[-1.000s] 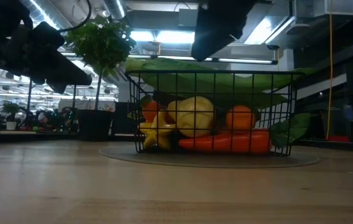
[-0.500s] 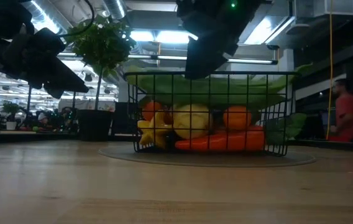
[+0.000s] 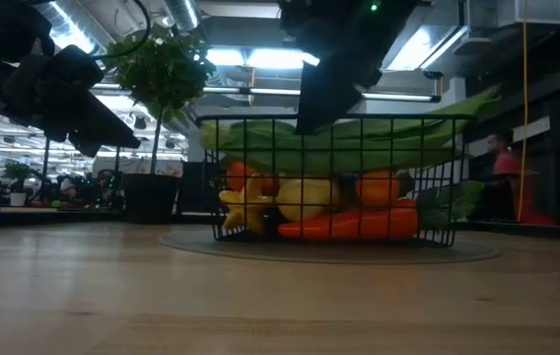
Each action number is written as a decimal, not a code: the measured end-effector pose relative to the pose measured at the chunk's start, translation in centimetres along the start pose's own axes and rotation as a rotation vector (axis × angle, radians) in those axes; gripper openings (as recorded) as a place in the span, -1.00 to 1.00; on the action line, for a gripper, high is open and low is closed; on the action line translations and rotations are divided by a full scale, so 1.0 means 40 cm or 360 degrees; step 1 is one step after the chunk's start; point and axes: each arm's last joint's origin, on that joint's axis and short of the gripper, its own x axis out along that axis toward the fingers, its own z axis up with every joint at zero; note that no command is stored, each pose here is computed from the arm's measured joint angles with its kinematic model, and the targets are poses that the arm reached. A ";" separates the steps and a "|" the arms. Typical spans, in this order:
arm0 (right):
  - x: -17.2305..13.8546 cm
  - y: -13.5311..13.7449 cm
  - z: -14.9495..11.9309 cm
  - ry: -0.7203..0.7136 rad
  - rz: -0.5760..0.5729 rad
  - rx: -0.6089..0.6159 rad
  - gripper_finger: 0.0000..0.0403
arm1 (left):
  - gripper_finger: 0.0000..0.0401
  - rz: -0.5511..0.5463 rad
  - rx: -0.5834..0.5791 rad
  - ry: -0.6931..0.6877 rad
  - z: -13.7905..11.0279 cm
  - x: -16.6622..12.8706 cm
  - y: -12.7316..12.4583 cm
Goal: Build produce basket
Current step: Put the green leaf lettuce into the black wire basket, then return to Home Position
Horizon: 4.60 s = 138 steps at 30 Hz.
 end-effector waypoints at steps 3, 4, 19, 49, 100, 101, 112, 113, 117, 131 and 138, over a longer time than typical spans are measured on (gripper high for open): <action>-0.028 0.018 0.009 -0.0019 -0.0010 -0.0045 -0.14 | -0.25 0.0000 0.0000 0.0001 0.000 0.000 0.000; -0.041 0.024 0.014 -0.0021 -0.0005 -0.0058 -0.14 | -0.25 0.0000 0.0000 0.0002 0.000 0.000 0.000; -0.105 0.050 0.016 -0.0067 -0.0124 -0.0033 -0.14 | -0.25 0.0001 0.0001 0.0012 -0.002 0.000 0.000; -0.283 0.056 0.005 0.0093 -0.0217 0.0020 -0.14 | -0.25 -0.0099 0.0130 0.0045 -0.008 -0.001 -0.018; -0.292 0.055 -0.070 0.0044 -0.0605 0.0132 -0.14 | -0.25 -0.0096 0.0239 -0.0340 0.032 -0.051 -0.030; -0.290 0.041 -0.068 0.0030 -0.0663 0.0163 -0.14 | -0.25 -0.0096 0.0240 -0.0338 0.032 -0.051 -0.030; -0.451 -0.230 -0.131 -0.0292 -0.0678 0.0345 -0.14 | -0.25 -0.0088 0.0237 -0.0343 0.033 -0.051 -0.030; -0.464 -0.253 -0.152 -0.0355 -0.0672 0.0409 -0.14 | -0.25 -0.0088 0.0237 -0.0344 0.033 -0.051 -0.030; -0.461 -0.290 -0.234 -0.0581 -0.0455 0.0597 -0.14 | -0.25 -0.0088 0.0237 -0.0343 0.033 -0.051 -0.030; -0.295 -0.294 -0.420 -0.1301 0.1234 -0.0016 -0.14 | -0.25 -0.0088 0.0237 -0.0340 0.032 -0.050 -0.030; -0.205 -0.334 -0.472 -0.1331 0.1125 0.0197 -0.14 | -0.25 -0.0085 0.0237 -0.0340 0.032 -0.050 -0.030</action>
